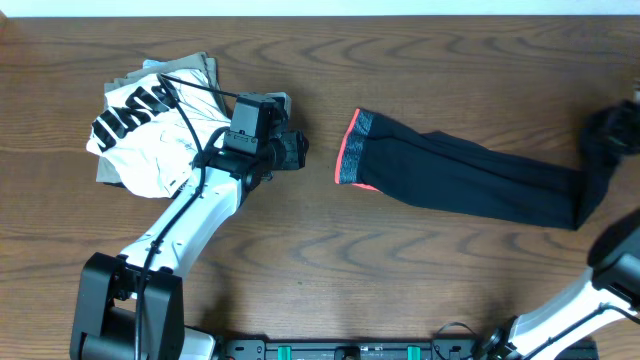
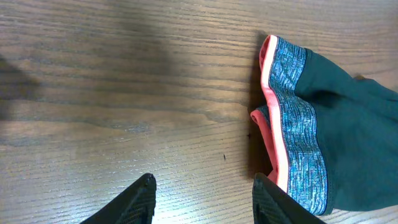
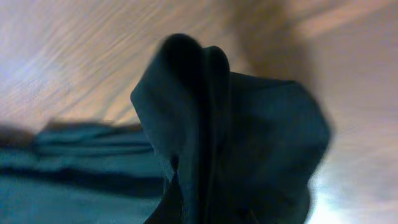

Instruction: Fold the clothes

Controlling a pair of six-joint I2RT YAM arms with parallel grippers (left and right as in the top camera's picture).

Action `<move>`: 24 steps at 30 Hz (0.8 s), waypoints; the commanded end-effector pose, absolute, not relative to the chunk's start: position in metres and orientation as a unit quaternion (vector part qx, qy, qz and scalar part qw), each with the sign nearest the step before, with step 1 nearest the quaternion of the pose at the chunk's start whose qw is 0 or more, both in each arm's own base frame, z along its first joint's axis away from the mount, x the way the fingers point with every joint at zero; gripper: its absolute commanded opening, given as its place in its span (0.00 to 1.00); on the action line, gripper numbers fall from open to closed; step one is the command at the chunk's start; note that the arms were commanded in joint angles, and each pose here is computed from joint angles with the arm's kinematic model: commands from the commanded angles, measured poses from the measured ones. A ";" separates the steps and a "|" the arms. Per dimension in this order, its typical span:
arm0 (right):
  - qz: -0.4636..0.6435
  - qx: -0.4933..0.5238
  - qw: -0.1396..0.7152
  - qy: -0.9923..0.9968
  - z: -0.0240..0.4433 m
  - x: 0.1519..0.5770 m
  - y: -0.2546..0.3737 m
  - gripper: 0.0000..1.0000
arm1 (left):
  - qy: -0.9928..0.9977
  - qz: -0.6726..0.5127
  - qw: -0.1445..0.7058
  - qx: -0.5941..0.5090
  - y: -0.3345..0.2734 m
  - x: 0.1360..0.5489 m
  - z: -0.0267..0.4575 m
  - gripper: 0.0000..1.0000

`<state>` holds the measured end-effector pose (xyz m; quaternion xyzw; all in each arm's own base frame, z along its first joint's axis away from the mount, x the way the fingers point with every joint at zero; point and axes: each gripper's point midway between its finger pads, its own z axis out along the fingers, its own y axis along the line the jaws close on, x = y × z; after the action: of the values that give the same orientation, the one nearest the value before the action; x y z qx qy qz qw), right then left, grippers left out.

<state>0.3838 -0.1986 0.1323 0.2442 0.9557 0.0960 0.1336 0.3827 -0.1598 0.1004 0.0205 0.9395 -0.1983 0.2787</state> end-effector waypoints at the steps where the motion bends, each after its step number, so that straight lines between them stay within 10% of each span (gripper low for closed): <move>1: 0.080 0.187 0.116 0.972 0.137 0.394 -0.160 0.01 | 0.937 -0.199 0.288 0.027 -0.159 0.384 0.108 0.51; 24: 0.055 0.005 -0.040 0.998 0.111 0.360 -0.008 0.01 | 0.938 -0.198 0.284 0.027 -0.158 0.383 0.106 0.51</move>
<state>0.3681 -0.0211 0.1152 0.0263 0.9976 0.0580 -0.0266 0.3814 -0.1594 0.0993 0.0235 0.9406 -0.1963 0.2760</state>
